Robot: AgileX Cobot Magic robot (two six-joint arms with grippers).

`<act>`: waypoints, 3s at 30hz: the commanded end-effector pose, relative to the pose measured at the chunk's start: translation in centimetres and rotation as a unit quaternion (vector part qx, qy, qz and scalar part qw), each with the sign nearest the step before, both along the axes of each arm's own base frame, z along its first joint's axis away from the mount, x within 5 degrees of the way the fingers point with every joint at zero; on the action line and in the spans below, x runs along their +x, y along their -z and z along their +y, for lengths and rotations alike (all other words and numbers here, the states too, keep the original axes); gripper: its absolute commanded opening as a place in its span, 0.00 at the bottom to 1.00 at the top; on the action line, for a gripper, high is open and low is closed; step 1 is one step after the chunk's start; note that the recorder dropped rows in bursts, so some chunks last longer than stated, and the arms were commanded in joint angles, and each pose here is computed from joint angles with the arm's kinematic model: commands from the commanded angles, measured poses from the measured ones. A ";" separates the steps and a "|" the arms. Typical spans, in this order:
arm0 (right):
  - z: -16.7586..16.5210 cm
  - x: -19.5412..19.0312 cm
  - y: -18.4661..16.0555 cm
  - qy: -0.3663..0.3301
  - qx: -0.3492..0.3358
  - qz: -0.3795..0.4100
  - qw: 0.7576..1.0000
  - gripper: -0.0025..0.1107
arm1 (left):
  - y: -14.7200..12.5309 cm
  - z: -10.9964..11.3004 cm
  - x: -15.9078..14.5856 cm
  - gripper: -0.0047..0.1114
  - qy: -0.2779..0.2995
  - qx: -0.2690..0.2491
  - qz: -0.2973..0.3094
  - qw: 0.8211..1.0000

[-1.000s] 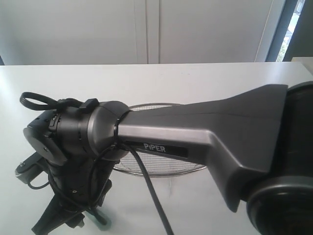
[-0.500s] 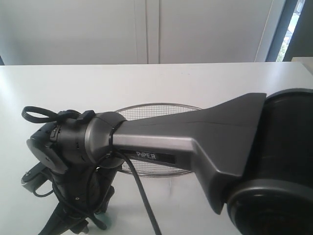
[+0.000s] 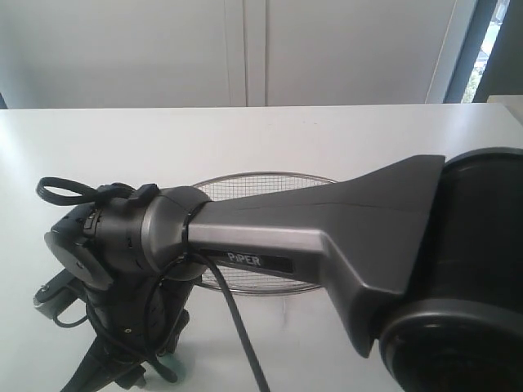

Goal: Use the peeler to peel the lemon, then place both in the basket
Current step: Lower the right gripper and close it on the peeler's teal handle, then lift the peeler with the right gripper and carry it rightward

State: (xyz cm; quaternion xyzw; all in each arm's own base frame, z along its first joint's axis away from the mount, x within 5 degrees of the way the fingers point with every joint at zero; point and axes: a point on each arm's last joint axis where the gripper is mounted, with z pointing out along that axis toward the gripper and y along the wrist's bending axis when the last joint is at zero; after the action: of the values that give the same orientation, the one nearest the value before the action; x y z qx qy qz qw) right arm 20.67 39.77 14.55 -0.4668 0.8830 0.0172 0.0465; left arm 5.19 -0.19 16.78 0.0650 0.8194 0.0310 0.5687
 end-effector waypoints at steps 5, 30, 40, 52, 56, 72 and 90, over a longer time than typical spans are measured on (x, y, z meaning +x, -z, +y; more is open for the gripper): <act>-0.1 0.1 0.0 -0.001 -0.003 -0.003 1.000 0.44 | 0.2 0.0 0.0 0.04 0.004 0.002 0.002 1.000; -0.6 0.0 -3.9 -0.005 0.030 -0.028 0.999 0.02 | 0.2 0.0 0.0 0.04 0.004 0.002 0.002 1.000; -2.0 -0.6 -9.7 -0.035 0.066 -0.062 0.995 0.02 | 0.2 0.0 0.0 0.04 0.004 0.002 0.002 1.000; -6.2 0.4 -11.7 -0.023 0.041 -0.079 0.996 0.02 | 0.2 0.0 0.0 0.04 0.004 0.002 0.002 1.000; -9.0 1.0 -12.3 0.002 0.043 -0.081 0.996 0.02 | 0.2 0.0 0.0 0.04 0.004 0.002 0.002 1.000; -21.5 0.0 -14.8 0.111 0.070 -0.115 0.985 0.02 | 0.2 0.0 0.0 0.04 0.004 0.002 0.002 1.000; -32.2 -6.9 -17.2 0.248 0.112 -0.187 0.944 0.02 | 0.2 0.0 0.0 0.04 0.004 0.002 0.002 1.000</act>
State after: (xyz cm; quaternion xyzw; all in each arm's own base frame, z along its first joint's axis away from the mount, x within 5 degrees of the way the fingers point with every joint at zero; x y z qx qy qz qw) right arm 14.89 9.01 31.39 -0.2454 0.9376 0.0235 0.2452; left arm 5.19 -0.19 16.78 0.0650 0.8194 0.0310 0.5687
